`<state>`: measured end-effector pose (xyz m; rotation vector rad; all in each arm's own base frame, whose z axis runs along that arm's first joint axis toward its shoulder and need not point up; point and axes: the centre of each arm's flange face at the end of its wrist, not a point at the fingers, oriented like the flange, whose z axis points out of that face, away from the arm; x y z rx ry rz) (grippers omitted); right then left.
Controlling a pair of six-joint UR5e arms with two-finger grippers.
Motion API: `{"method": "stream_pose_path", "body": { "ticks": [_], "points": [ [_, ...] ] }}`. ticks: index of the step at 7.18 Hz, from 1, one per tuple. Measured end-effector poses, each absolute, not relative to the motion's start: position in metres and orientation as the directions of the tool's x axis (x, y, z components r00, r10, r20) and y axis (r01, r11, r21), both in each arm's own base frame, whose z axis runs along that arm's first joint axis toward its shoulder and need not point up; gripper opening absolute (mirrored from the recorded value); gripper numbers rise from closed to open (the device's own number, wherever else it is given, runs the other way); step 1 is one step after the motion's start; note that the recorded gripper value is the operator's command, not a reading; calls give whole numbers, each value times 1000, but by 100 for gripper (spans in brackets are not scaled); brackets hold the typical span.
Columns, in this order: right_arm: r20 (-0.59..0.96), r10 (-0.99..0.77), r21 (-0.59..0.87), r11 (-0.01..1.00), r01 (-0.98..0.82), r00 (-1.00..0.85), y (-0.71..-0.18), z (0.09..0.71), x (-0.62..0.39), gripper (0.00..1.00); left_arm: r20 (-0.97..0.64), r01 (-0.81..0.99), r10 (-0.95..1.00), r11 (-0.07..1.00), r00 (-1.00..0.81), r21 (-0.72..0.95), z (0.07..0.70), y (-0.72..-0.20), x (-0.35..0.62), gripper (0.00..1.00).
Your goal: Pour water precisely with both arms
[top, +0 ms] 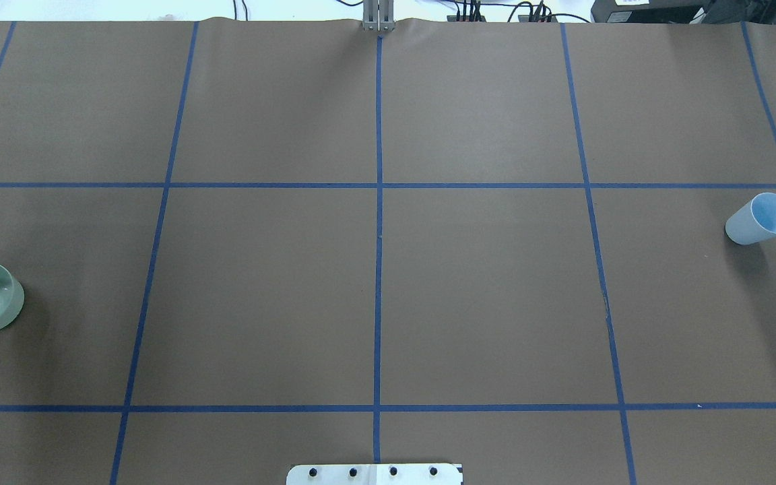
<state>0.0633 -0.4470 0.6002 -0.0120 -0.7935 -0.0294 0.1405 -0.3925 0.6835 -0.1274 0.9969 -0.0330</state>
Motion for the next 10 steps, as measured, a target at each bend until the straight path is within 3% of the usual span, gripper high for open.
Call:
{"method": "stream_pose_path", "body": {
  "ticks": [3,6,8,10],
  "points": [
    [713,-20,1,1000,28,701,-447,600,65,100,-882,20,-158,986,444,-166,577,-438,139,0],
    [713,-19,0,1000,27,701,-447,600,65,100,-857,85,-289,956,426,-281,388,-535,191,0],
    [713,-18,1,1000,25,701,-448,599,66,100,-814,109,-357,931,458,-348,274,-565,274,0],
    [714,-20,4,1000,24,700,-449,598,66,100,-773,158,-398,915,493,-370,206,-568,382,0]
  ]
}}
